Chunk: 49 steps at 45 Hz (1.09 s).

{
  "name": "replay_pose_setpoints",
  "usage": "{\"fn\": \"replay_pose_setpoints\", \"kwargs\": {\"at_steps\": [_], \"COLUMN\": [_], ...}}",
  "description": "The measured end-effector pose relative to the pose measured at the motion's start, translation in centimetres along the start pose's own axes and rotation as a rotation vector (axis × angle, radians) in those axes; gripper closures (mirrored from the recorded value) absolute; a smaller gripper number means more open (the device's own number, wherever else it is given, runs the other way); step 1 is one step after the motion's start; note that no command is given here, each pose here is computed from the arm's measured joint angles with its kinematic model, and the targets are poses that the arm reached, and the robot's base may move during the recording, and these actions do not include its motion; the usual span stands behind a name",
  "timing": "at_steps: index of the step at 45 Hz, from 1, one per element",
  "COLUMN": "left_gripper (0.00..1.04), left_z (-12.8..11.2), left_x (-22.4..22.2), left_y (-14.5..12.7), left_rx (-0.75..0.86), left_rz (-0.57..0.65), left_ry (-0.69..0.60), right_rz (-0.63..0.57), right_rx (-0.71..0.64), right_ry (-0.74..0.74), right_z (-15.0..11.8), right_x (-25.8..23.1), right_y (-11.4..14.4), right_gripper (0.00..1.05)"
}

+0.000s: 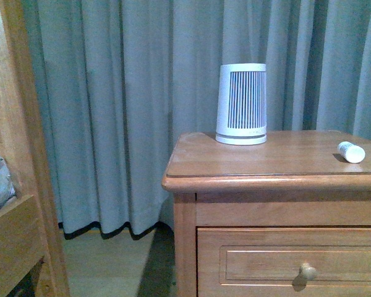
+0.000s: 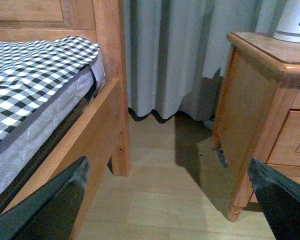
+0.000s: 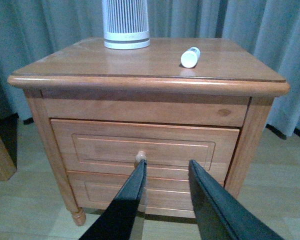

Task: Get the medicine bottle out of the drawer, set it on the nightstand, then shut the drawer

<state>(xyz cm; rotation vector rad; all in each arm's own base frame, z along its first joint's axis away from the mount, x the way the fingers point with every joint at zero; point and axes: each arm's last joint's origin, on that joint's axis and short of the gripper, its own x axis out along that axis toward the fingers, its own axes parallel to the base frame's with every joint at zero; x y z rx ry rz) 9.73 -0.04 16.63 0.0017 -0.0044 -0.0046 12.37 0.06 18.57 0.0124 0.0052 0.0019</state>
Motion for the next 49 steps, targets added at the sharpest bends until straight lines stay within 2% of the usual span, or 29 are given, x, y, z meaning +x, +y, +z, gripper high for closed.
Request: {"fn": "replay_pose_setpoints", "kwargs": {"at_steps": [3, 7, 19, 49], "left_gripper": [0.07, 0.07, 0.07, 0.07], "left_z": [0.0, 0.0, 0.0, 0.0], "left_x": [0.0, 0.0, 0.0, 0.0], "left_y": [0.0, 0.0, 0.0, 0.0], "left_rx": [0.0, 0.0, 0.0, 0.0], "left_rz": [0.001, 0.001, 0.001, 0.001], "left_ry": [0.0, 0.0, 0.0, 0.0], "right_rz": [0.0, 0.0, -0.001, 0.001], "right_rx": [-0.003, -0.009, -0.008, -0.009], "right_ry": [-0.003, -0.006, -0.011, -0.014], "right_z": [-0.2, -0.4, -1.5, -1.8], "right_x": [-0.3, -0.5, -1.1, -2.6], "right_y": [0.0, 0.0, -0.1, -0.1], "right_gripper": [0.9, 1.02, 1.02, 1.02]}}
